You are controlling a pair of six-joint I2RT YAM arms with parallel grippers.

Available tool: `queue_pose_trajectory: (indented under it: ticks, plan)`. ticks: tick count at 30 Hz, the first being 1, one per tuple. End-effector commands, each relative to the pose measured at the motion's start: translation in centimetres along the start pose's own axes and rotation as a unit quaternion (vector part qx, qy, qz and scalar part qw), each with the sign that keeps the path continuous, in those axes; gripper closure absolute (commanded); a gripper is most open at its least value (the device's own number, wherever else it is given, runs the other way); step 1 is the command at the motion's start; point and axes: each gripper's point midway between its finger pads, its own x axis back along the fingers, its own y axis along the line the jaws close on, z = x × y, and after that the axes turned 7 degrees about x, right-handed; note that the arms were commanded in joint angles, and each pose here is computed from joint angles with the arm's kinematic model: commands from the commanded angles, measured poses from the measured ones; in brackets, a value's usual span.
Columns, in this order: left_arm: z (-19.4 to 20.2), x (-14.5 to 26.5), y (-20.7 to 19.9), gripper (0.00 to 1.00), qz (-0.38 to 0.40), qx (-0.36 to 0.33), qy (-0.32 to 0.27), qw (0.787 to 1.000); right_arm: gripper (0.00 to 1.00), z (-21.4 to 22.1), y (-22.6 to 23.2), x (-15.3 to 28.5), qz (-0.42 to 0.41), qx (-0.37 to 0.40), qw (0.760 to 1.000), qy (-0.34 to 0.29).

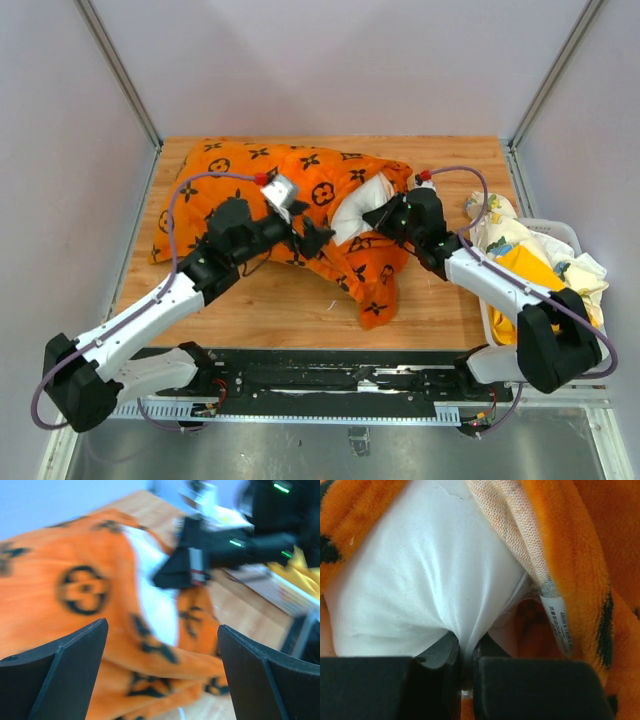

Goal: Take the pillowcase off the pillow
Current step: Remove the pillow from the pillowcase.

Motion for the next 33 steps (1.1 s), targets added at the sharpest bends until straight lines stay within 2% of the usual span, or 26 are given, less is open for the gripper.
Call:
queue_pose_trajectory:
  ticks: [1,3,5,10,12,15,19,23,26,29,30,33]
  plan:
    - [1.5,-0.8,-8.9,0.11,0.148,-0.08,0.012,0.986,0.99,-3.7,-1.5,1.9,0.072,0.05,0.995,-0.052]
    - [1.9,-0.7,-11.7,0.21,0.197,-0.081,0.015,0.977,0.99,-4.3,-1.6,2.6,0.083,0.057,0.993,-0.061]
    - [2.7,-0.5,-13.5,0.25,0.226,-0.079,0.02,0.971,0.99,-4.8,-1.6,3.3,0.094,0.067,0.991,-0.065]
    - [6.2,-1.2,-13.2,0.34,0.166,-0.055,0.052,0.983,0.99,-6.3,-1.6,5.6,0.119,0.086,0.985,-0.086]
    - [8.0,-1.3,-12.3,0.32,0.13,-0.038,0.067,0.989,0.99,-6.7,-1.6,6.4,0.127,0.096,0.982,-0.097]
    - [9.2,-1.3,-11.5,0.19,0.088,0.0,0.06,0.994,0.99,-7.1,-1.6,7.1,0.131,0.105,0.98,-0.107]
    - [9.2,-1.3,-12.3,0.1,0.091,0.036,0.039,0.994,0.99,-6.7,-0.6,7.3,0.124,0.121,0.979,-0.107]
    - [9.6,-3.1,-13.1,0.09,0.09,0.049,0.05,0.993,0.99,-6.5,1.3,7.4,0.114,0.152,0.976,-0.111]
    - [11.1,-4.7,-12.2,0.11,0.058,0.052,0.062,0.995,0.99,-6.5,2.2,7.7,0.106,0.163,0.974,-0.112]
    - [12.7,-5.5,-10.9,0.22,0.02,0.056,0.07,0.996,0.99,-6.7,2.5,8.2,0.101,0.168,0.974,-0.116]
    - [13.1,-5.6,-10.5,0.29,0.013,0.06,0.069,0.996,0.99,-6.8,2.6,8.4,0.1,0.171,0.973,-0.116]
    - [14.7,-5.7,-9.7,0.59,-0.002,0.064,0.074,0.995,0.99,-7.1,2.8,8.9,0.096,0.173,0.973,-0.122]
